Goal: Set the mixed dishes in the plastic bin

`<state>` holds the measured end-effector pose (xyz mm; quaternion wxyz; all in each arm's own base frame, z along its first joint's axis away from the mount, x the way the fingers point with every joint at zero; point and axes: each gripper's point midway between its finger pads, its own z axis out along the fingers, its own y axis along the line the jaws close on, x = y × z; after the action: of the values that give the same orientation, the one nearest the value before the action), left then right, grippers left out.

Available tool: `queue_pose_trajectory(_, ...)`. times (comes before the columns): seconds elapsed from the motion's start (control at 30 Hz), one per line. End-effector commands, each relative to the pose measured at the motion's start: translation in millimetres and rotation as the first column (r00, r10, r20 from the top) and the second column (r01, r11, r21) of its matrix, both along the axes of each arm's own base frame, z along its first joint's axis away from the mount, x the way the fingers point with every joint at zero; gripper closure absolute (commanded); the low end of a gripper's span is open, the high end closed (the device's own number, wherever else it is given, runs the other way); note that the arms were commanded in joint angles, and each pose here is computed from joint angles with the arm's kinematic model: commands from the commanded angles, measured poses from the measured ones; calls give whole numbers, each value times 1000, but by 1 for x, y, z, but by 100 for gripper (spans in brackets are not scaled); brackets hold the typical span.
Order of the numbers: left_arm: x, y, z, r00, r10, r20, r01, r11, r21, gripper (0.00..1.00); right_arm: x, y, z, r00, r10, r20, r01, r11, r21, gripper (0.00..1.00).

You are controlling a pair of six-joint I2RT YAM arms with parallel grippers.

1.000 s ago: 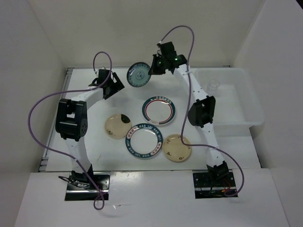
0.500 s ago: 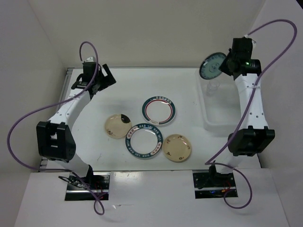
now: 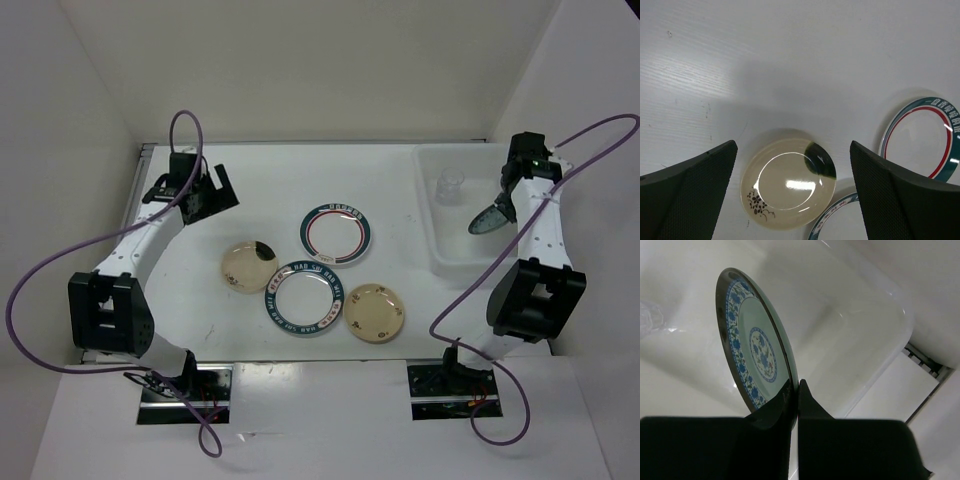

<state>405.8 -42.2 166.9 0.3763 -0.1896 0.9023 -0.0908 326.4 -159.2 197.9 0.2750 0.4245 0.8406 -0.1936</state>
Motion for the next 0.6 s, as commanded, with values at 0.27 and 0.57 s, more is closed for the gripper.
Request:
queue_pose_trajectory(0.27, -13, -8, -4, 998, -69, -2, 69, 998, -10, 0, 29, -20, -19, 996, -36, 87, 32, 998, 47, 100)
queue_pose_trajectory(0.57, -16, -7, -7, 997, -75, -1, 75, 997, -3, 0, 55, -6, -44, 993, 21, 115, -38, 989, 145, 100)
